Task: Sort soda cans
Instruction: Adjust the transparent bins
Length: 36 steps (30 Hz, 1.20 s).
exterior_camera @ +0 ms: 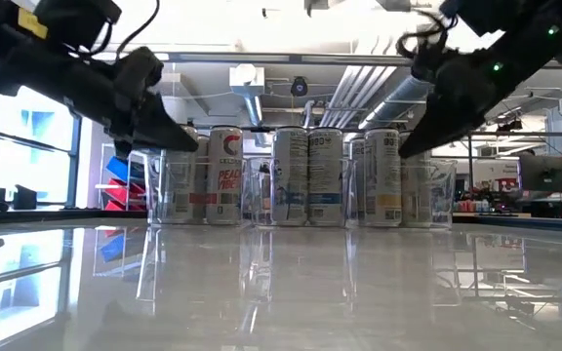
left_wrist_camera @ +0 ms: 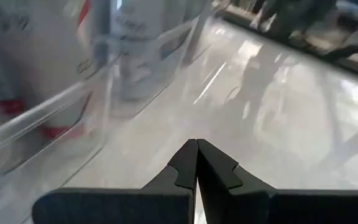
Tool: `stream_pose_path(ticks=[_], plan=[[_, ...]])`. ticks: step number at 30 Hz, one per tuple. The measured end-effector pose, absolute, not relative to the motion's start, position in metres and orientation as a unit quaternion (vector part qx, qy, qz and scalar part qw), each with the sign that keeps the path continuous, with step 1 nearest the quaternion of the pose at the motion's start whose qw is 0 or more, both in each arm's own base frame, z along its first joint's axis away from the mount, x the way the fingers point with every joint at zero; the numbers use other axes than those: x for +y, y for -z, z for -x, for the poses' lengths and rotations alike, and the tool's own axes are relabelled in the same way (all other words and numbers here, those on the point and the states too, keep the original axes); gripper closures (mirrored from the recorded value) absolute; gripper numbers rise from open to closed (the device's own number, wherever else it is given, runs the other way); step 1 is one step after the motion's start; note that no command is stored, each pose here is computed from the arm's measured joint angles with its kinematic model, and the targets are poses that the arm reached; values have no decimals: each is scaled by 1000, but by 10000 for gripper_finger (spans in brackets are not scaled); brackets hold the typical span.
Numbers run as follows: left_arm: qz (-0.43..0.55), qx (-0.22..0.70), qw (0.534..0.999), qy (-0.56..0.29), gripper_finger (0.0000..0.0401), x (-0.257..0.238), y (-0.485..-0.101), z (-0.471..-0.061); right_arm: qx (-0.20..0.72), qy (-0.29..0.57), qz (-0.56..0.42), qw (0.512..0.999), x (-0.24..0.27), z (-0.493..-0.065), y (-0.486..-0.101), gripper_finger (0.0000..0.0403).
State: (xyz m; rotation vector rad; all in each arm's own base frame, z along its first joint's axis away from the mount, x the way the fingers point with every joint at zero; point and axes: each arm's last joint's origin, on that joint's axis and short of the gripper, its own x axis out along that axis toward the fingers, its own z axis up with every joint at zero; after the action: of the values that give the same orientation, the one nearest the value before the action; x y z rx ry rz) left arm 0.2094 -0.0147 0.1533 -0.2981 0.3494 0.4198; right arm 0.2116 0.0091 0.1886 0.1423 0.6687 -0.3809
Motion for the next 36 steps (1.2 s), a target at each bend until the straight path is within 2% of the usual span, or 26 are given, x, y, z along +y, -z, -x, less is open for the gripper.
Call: stream_pose_path(ticks=[4,8,13,26,30,36], plan=[[149,149,958,-193,401,-19,-158,-212,279,94,-51,954,23,-230,-186,316],[141,143,961,-192,401,-19,-154,-217,222,87,-28,971,25,-255,-175,319],[143,142,960,-194,401,-17,-142,-226,181,160,-20,970,11,-275,-156,335],[97,173,951,-235,401,-5,-129,-266,218,291,9,931,-10,-320,-142,397],[100,174,948,-247,401,0,-128,-266,221,328,16,918,-17,-323,-143,402],[99,170,949,-247,401,1,-129,-266,222,336,10,915,-29,-323,-144,402]])
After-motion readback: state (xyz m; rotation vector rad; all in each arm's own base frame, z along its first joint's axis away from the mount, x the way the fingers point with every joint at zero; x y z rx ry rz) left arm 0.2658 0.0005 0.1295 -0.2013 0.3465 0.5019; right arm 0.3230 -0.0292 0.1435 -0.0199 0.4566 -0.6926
